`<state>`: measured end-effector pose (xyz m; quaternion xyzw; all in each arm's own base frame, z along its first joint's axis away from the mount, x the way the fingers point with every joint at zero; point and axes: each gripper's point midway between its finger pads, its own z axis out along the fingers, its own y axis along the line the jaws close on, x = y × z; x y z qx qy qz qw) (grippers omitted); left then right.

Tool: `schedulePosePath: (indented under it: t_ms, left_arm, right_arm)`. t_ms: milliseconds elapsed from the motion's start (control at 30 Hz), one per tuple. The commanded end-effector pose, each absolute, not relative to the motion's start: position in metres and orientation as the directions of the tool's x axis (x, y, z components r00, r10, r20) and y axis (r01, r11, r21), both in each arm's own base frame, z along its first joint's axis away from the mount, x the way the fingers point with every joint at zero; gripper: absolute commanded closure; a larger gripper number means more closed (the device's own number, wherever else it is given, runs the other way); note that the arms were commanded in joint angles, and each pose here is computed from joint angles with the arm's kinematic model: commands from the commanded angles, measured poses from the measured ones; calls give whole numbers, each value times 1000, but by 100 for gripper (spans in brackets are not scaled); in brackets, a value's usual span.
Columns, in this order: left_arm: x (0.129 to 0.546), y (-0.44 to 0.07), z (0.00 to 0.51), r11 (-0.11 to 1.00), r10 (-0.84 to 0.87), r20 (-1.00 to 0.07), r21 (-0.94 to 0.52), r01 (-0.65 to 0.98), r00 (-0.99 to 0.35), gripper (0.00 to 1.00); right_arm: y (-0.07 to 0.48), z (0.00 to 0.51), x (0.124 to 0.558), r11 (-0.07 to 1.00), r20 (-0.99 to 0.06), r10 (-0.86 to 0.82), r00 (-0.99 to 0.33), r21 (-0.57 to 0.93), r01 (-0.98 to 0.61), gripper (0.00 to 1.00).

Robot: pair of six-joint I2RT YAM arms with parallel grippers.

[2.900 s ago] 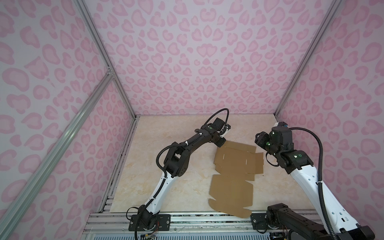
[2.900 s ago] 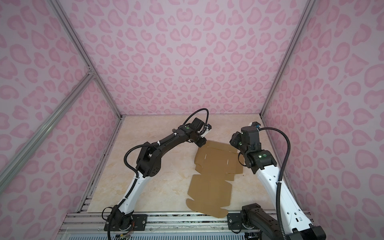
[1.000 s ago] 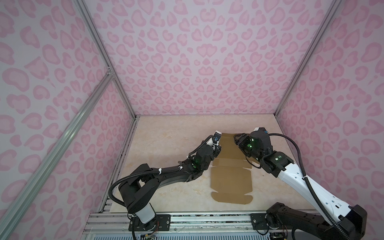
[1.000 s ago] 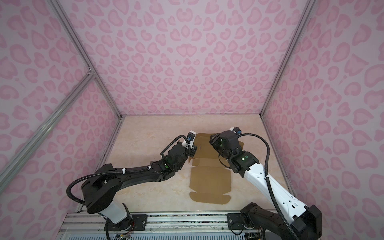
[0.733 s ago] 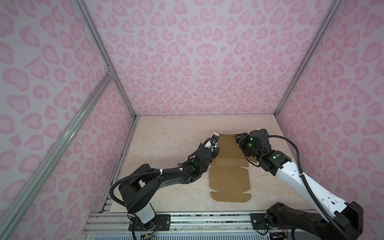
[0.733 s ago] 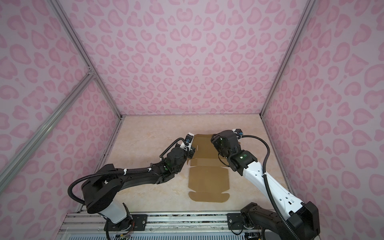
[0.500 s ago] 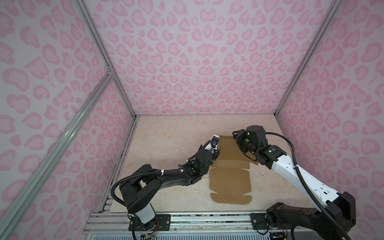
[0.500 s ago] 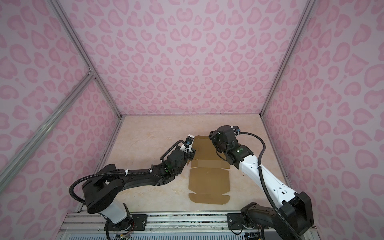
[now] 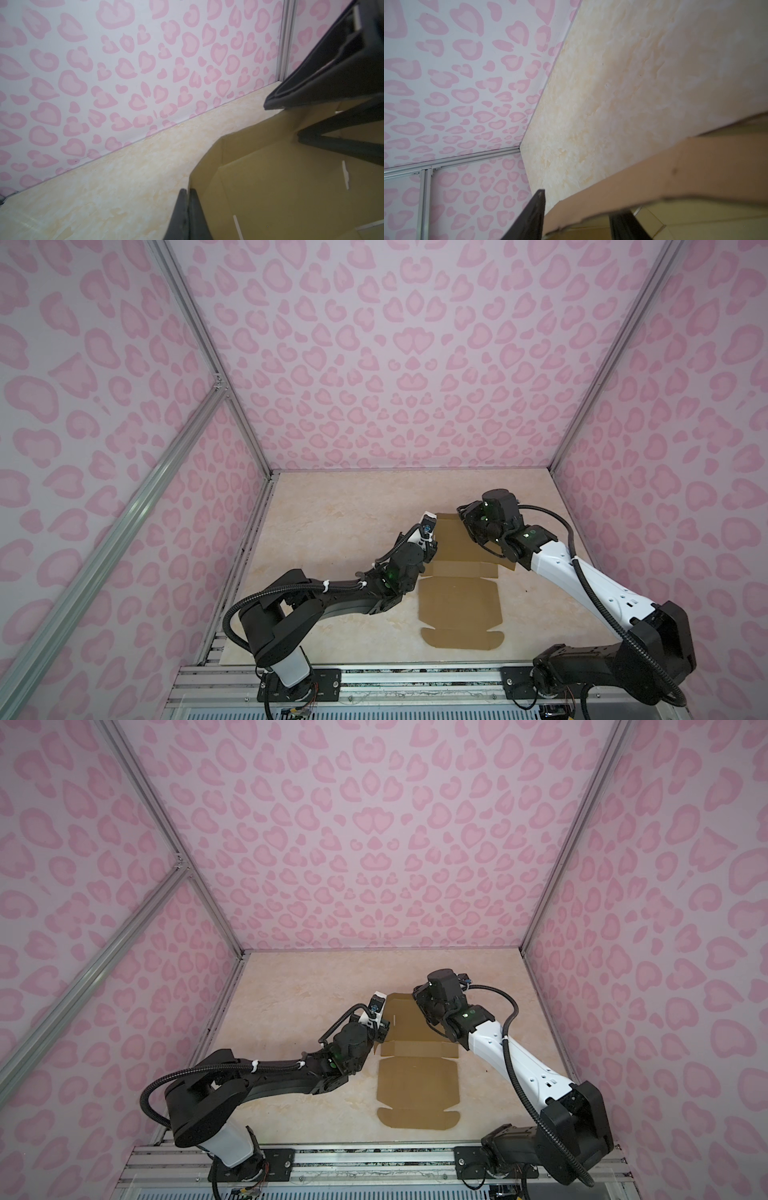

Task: Fold the paper box

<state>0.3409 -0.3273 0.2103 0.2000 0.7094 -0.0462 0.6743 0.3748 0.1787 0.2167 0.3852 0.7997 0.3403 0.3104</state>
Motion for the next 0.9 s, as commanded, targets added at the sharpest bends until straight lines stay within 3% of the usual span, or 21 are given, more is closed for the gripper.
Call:
schedulePosePath:
  t_ms: [0,467,667,867]
  left_arm:
    - [342,-324,220,930,179,-984,175,323,15,97]
    - [342,-321,221,935,179,-984,177,307,20,95]
    - [341,-318,224,939,169,-985,168,300,21,80]
    - [333,-314,244,938,107,-994,111,327,32,68]
  right_arm:
    - [179,218,378,473,-243,830,-503,784,402,56]
    - [181,197,376,460,-212,834,-510,777,430,79]
    - [178,192,375,451,-209,841,-499,780,433,93]
    - [177,185,373,446,-208,845,-492,782,435,100]
